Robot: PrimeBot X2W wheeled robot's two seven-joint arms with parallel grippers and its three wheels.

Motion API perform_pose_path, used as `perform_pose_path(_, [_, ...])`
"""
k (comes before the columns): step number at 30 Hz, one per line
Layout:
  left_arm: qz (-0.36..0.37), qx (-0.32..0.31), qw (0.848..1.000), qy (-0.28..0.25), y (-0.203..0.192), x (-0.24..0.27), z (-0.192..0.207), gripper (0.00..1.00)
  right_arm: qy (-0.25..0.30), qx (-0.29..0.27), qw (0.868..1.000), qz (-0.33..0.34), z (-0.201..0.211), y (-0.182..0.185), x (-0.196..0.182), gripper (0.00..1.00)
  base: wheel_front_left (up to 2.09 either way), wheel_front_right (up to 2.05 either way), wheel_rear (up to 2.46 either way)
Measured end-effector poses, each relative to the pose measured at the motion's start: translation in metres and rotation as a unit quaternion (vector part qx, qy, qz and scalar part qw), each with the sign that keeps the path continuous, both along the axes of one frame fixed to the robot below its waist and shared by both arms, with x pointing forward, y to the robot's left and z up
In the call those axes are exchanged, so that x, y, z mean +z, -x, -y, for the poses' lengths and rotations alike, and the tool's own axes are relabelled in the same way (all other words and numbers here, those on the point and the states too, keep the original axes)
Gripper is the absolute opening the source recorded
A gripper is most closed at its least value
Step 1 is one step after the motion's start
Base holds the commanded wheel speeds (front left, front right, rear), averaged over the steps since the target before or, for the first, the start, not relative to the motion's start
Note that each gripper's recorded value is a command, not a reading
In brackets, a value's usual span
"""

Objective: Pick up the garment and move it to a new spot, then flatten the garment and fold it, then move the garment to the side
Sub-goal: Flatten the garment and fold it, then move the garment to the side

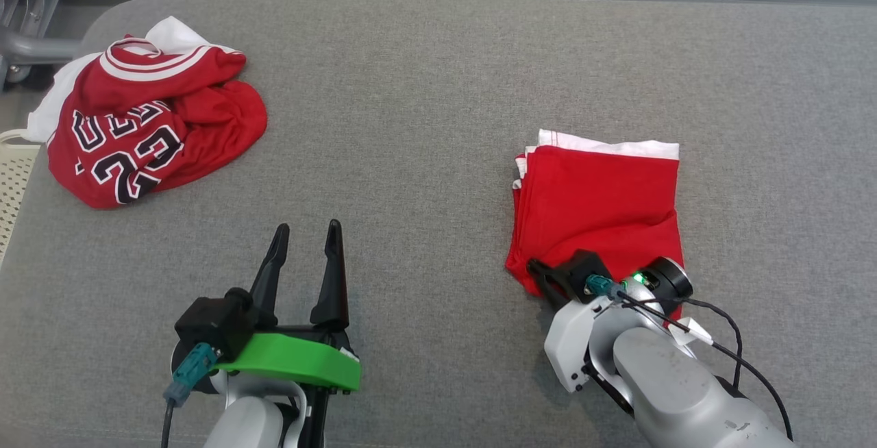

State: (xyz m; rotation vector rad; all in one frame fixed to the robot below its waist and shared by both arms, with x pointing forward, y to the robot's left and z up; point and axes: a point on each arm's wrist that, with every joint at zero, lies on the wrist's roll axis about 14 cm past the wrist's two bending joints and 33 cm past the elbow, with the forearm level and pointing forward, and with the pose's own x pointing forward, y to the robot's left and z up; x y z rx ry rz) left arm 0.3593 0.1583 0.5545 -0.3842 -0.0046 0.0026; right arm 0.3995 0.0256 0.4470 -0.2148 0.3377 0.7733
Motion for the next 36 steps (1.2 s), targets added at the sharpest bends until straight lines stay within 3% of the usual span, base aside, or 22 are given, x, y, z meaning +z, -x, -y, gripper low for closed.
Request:
perform_pose_path(6, [0.006, -0.008, 1.0, 0.0, -0.003, 0.003, 0.004, 1.0, -0.01, 0.009, 0.999, 0.053, -0.005, -0.009, 0.028, 0.0, 0.0, 0.0, 0.0])
perform_pose_path(12, [0.013, -0.024, 1.0, 0.001, -0.007, 0.008, 0.015, 1.0, -0.049, -0.03, 0.994, 0.098, 0.011, -0.02, 0.064, 0.0, 0.0, 0.0, 0.0])
perform_pose_path(13, [0.014, -0.029, 0.999, 0.002, -0.007, 0.008, 0.018, 1.0, -0.056, -0.042, 0.992, 0.103, 0.016, -0.022, 0.07, 0.09, 0.0, 0.0, 0.0])
perform_pose_path(15, [0.015, -0.037, 0.999, 0.003, -0.008, 0.009, 0.023, 1.0, -0.068, -0.065, 0.989, 0.113, 0.029, -0.026, 0.08, 0.44, 0.0, 0.0, 0.0])
perform_pose_path(17, [0.017, -0.047, 0.999, 0.004, -0.008, 0.01, 0.031, 1.0, -0.074, -0.089, 0.986, 0.12, 0.044, -0.029, 0.086, 0.85, 0.0, 0.0, 0.0])
perform_pose_path(18, [0.018, -0.052, 0.998, 0.005, -0.009, 0.011, 0.034, 1.0, -0.078, -0.102, 0.984, 0.124, 0.052, -0.031, 0.091, 1.0, 0.0, 0.0, 0.0])
perform_pose_path(28, [0.028, -0.089, 0.996, 0.006, -0.011, 0.018, 0.061, 1.0, -0.08, -0.22, 0.962, 0.139, 0.141, -0.031, 0.105, 1.0, 0.0, 0.0, 0.0])
perform_pose_path(36, [0.038, -0.097, 0.995, 0.006, -0.01, 0.026, 0.067, 1.0, -0.086, -0.285, 0.953, 0.06, 0.176, -0.018, 0.078, 1.0, 0.0, 0.0, 0.0])
